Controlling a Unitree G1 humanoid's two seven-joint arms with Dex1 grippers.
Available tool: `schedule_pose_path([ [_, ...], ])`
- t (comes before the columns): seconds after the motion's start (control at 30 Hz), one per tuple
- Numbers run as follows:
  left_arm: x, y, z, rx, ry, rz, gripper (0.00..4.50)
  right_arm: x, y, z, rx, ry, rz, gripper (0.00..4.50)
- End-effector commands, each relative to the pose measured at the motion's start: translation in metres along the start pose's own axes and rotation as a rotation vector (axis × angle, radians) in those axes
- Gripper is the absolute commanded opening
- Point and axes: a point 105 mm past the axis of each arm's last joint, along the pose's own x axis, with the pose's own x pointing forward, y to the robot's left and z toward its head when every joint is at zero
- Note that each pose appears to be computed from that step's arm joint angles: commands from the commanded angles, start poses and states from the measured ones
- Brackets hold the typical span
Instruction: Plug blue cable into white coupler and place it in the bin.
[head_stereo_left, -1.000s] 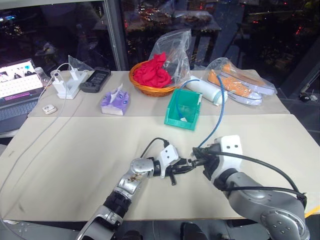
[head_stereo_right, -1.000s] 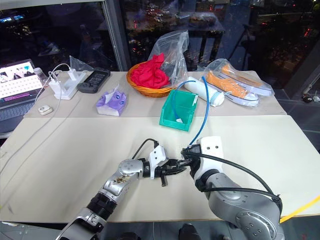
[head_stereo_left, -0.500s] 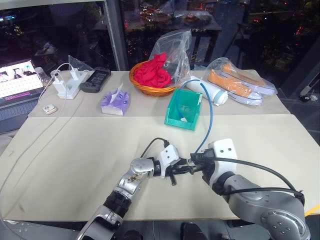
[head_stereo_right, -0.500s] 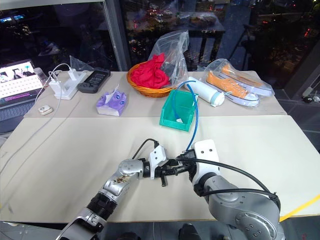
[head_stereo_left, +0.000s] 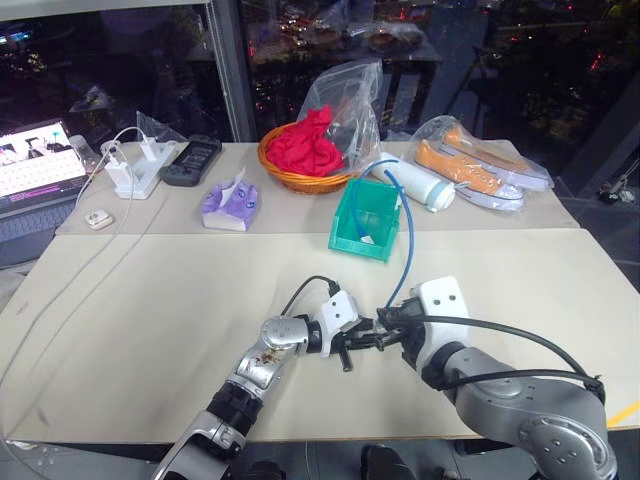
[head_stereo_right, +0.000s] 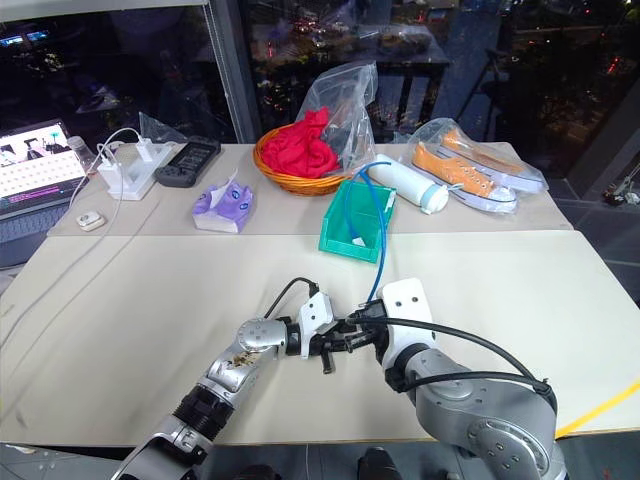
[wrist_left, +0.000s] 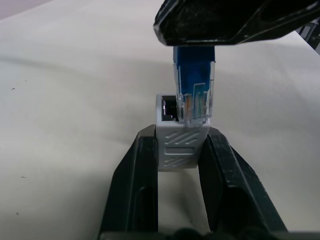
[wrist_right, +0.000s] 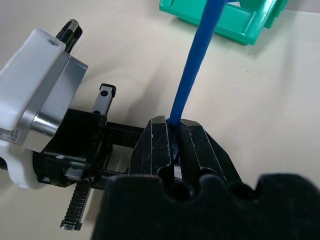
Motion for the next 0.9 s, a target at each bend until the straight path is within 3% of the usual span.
schedule_pose_path([
  [0.03, 0.000, -0.003, 0.003, 0.001, -0.010, -0.005, 0.64, 0.005, -0.004, -0.029, -0.051, 0.148, -0.011, 0.00],
  [0.23, -0.002, -0.002, 0.003, 0.000, -0.005, -0.002, 0.64, 0.005, -0.012, -0.062, -0.059, 0.264, -0.028, 0.00],
  [0.4, -0.005, -0.001, 0.003, 0.001, -0.001, 0.002, 0.64, 0.004, -0.015, -0.073, -0.067, 0.285, -0.034, 0.00],
  [0.9, 0.000, 0.007, 0.011, -0.033, -0.026, 0.061, 0.64, 0.009, 0.006, -0.046, -0.145, 0.150, 0.044, 0.00],
])
